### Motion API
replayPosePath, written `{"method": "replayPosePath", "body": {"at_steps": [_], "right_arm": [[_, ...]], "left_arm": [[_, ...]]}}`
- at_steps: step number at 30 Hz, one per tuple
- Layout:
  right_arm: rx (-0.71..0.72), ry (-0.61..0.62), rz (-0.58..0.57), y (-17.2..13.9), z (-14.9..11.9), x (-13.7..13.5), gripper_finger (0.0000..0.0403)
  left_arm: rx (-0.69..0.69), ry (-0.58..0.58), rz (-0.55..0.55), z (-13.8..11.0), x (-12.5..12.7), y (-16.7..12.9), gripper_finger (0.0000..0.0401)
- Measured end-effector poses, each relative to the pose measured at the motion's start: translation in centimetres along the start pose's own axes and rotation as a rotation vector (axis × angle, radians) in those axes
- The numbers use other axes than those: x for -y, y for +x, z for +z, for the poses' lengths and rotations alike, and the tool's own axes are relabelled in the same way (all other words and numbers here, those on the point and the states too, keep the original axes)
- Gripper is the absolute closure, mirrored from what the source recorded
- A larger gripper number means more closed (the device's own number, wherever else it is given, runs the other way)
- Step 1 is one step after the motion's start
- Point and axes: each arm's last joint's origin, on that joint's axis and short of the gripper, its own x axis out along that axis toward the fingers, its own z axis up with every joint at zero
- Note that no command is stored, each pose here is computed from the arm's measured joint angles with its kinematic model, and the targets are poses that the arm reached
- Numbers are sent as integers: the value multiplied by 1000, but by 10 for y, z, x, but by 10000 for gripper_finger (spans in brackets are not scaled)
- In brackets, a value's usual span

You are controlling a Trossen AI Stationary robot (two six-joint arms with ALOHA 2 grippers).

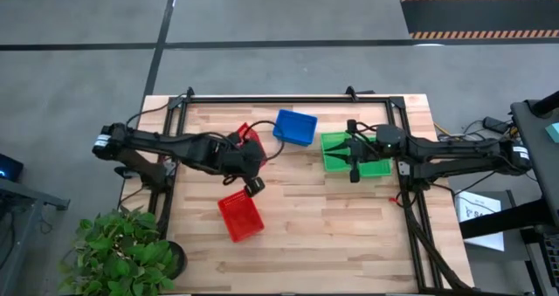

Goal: Stack baskets by color
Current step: Stack the red bin on top of the bottom red bin

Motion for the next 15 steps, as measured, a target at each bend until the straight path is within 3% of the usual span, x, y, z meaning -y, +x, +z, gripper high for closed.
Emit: {"method": "replayPosePath", "body": {"at_steps": [9,15], "right_arm": [[42,-77,-16,-8,6,1,369],[62,-124,-27,-11,9,2,369]], "left_arm": [[-153,4,-130,16,36,17,401],[-381,-80,-30,18,44,12,401]]}}
